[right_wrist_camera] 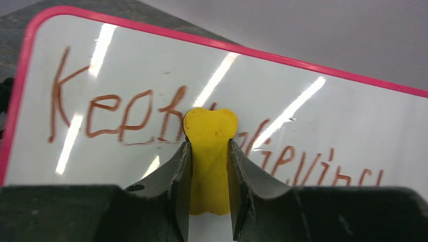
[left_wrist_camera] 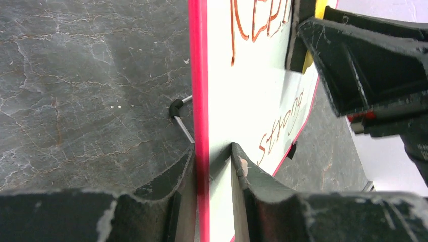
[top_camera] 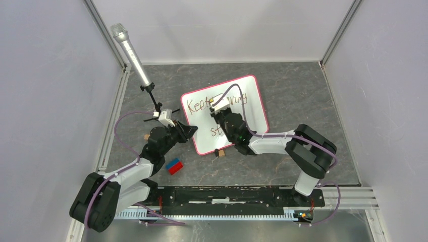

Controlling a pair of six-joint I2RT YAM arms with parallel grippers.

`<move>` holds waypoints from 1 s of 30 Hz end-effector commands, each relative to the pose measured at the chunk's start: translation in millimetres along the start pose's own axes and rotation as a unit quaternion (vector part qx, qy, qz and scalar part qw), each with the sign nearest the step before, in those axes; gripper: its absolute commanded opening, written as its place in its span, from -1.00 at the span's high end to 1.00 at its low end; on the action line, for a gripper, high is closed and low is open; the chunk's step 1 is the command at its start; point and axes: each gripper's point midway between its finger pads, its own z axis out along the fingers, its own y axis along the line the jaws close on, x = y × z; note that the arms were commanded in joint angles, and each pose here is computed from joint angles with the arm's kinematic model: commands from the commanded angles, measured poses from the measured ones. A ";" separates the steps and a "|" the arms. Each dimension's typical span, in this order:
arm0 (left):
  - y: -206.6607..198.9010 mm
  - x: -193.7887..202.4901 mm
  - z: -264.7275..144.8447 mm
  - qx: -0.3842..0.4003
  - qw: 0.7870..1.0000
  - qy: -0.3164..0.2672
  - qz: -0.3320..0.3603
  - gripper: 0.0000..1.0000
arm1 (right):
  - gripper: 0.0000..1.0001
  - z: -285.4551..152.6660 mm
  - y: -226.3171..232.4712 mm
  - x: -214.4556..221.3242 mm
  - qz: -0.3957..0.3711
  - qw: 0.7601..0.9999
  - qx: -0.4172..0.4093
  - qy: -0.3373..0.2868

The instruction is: Erase the whiteboard

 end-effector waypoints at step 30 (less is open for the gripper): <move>2.0 -7.1 -0.3 -0.007 0.999 -0.018 0.042 0.95 | 0.85 29.8 -42.5 13.8 -0.004 0.997 0.065 0.046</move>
